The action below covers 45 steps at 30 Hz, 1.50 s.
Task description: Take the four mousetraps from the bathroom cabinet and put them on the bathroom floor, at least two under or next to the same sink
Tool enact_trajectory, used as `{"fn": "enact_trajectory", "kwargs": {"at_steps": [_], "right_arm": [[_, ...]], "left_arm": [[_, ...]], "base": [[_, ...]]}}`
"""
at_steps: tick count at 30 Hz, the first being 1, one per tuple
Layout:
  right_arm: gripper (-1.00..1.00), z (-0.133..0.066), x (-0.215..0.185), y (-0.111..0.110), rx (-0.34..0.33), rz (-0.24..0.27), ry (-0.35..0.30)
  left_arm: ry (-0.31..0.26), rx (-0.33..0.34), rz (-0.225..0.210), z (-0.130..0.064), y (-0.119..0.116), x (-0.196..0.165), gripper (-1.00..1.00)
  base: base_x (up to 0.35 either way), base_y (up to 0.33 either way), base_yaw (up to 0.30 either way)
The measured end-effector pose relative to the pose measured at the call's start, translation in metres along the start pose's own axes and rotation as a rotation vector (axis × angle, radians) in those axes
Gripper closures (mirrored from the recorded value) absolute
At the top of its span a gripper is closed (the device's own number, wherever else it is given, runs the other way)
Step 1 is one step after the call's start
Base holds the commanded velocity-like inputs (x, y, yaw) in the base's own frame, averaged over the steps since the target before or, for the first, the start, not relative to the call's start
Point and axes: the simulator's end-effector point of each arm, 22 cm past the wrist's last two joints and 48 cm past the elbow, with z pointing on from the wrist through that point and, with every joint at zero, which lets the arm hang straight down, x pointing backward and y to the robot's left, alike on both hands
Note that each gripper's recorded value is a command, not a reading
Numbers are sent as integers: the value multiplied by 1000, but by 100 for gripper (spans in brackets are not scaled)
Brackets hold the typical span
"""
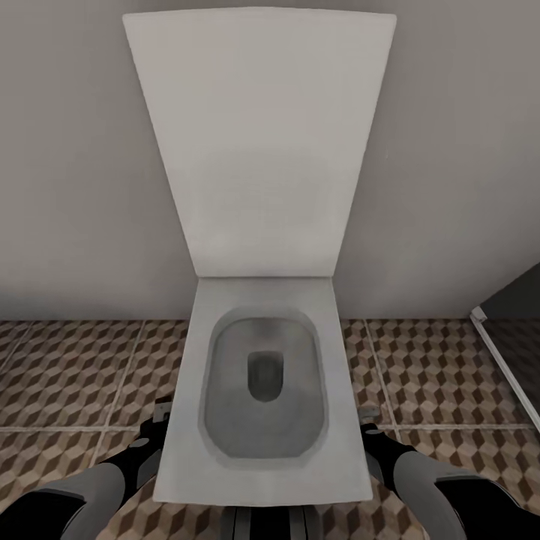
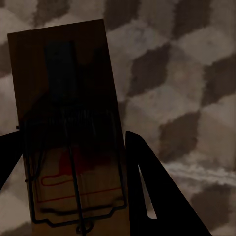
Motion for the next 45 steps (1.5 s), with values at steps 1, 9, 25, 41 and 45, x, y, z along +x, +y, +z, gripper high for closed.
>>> {"fn": "enact_trajectory", "kwargs": {"at_steps": [1, 9, 25, 41, 45], "right_arm": [[100, 0, 0, 0, 0, 0, 0], [100, 0, 0, -2, 2, 0, 0], [100, 0, 0, -2, 2, -1, 0], [100, 0, 0, -3, 3, -4, 0], [100, 0, 0, -3, 3, -3, 0]], "left_arm": [[0, 0, 0, 0, 0, 0, 100], [0, 0, 0, 0, 0, 0, 100], [0, 0, 0, 0, 0, 0, 100], [0, 0, 0, 0, 0, 0, 100], [0, 0, 0, 0, 0, 0, 100]], "base": [[14, 0, 0], [5, 0, 0], [0, 0, 0], [0, 0, 0], [0, 0, 0]]}}
